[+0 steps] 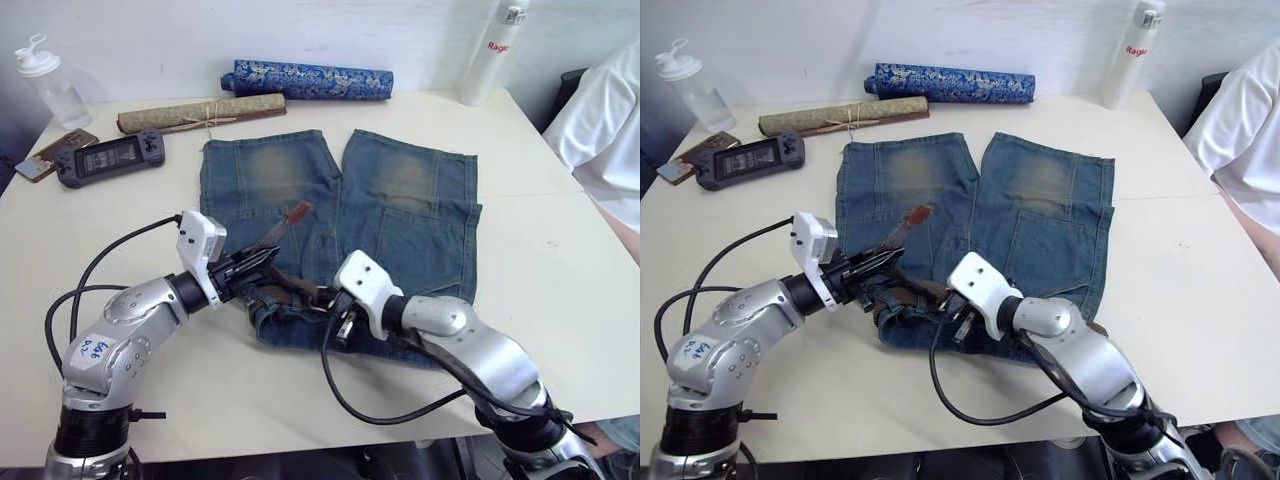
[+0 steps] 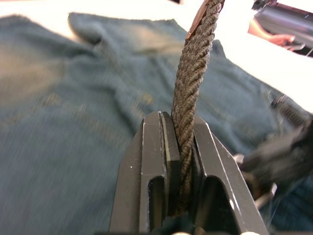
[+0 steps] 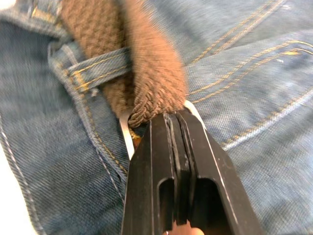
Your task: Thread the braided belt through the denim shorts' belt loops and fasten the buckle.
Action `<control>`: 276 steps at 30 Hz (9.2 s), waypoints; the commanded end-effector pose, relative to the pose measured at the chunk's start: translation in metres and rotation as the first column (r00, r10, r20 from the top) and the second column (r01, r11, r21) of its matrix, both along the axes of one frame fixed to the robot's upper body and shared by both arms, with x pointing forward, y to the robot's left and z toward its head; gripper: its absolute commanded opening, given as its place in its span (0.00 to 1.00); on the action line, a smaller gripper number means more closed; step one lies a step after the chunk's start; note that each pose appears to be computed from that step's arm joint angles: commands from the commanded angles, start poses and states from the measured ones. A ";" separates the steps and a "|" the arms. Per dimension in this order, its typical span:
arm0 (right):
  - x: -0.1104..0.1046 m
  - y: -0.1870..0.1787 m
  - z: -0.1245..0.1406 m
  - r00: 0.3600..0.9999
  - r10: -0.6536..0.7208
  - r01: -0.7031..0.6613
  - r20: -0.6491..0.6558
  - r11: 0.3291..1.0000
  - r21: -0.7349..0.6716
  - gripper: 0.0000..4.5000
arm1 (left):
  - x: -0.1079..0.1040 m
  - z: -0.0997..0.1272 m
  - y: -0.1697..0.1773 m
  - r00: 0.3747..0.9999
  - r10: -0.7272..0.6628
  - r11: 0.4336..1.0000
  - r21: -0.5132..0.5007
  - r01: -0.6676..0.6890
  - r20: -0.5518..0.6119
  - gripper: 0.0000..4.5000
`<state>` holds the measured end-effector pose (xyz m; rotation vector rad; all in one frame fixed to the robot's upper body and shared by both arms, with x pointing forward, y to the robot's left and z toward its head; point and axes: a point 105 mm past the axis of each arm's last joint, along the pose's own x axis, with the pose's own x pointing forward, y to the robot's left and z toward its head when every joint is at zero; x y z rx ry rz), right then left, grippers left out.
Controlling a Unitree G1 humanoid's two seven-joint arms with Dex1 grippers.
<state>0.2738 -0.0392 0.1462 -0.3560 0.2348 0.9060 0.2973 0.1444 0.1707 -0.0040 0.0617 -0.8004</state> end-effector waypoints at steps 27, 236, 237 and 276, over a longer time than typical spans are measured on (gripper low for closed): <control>-0.008 0.000 -0.004 0.999 -0.046 0.046 -0.011 0.999 -0.028 0.02 | -0.005 0.012 0.002 0.999 0.001 1.000 0.016 -0.002 0.044 0.00; -0.021 -0.010 0.005 0.918 0.063 -0.001 0.393 0.988 -0.156 0.87 | 0.030 0.057 0.003 0.950 -0.191 0.956 0.265 0.123 0.248 0.00; -0.019 -0.010 0.005 0.916 0.053 0.011 0.398 0.987 -0.158 0.87 | 0.031 0.056 0.004 0.951 -0.188 0.957 0.264 0.121 0.246 0.00; -0.003 0.002 0.029 0.826 -0.006 0.079 0.563 0.991 -0.106 0.02 | 0.036 -0.004 0.018 0.976 -0.201 0.825 0.552 0.120 0.087 0.00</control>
